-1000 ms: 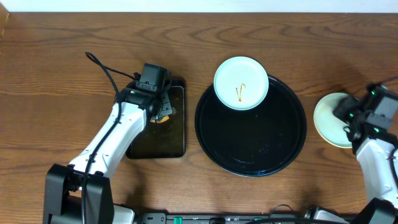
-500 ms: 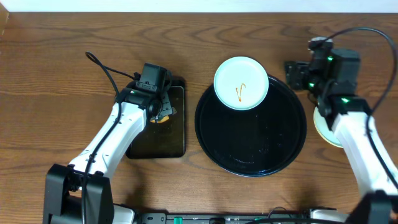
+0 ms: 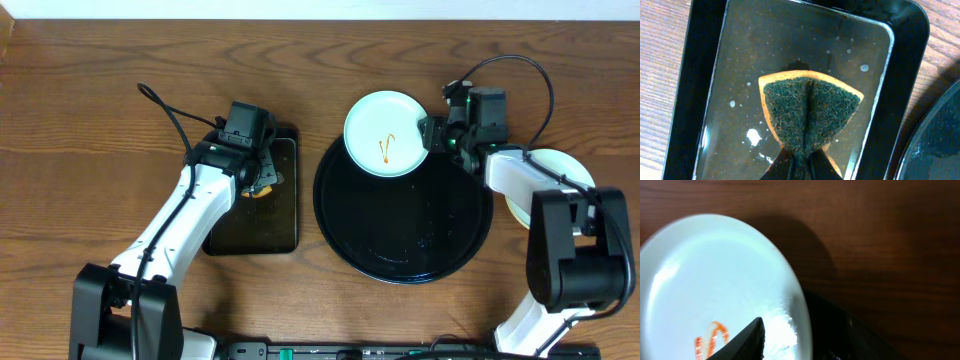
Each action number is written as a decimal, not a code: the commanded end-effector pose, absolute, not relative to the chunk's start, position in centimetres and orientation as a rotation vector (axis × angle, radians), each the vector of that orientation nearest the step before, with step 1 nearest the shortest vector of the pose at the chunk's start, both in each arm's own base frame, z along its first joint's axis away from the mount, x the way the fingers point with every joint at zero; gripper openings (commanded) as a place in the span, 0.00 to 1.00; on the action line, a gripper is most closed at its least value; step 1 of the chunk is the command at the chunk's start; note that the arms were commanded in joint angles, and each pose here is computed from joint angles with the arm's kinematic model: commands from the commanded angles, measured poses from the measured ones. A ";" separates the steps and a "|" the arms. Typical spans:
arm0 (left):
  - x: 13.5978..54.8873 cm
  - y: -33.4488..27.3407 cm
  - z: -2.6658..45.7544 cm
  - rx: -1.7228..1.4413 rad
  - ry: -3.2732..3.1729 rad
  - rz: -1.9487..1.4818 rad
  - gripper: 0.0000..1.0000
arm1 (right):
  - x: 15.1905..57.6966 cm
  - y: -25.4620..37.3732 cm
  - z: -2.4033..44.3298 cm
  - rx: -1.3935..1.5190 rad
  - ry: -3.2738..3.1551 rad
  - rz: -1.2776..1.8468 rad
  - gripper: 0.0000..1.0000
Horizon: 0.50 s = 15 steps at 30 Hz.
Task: Clean dirty plates on tray and stack at the side
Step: 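Move right gripper to the last light blue plate and grasp its rim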
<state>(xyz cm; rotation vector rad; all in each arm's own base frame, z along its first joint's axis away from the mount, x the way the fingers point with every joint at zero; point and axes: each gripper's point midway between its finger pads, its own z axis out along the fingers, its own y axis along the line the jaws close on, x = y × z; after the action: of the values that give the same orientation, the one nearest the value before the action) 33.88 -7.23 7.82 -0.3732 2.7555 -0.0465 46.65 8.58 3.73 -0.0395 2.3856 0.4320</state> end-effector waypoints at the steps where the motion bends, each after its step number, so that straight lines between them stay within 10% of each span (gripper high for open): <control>1: 33.7 -6.8 7.3 -0.375 2.770 -0.022 0.08 | 46.8 8.7 2.8 -0.006 2.397 0.441 0.47; 15: 33.9 -6.9 7.4 -0.375 2.760 -0.028 0.08 | 43.7 9.2 1.4 0.095 2.549 0.524 0.01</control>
<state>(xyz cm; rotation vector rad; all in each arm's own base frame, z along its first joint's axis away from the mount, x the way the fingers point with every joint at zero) 33.90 -7.24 7.83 -0.3732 2.7545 -0.0471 44.29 9.33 0.81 0.0826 2.5298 0.5446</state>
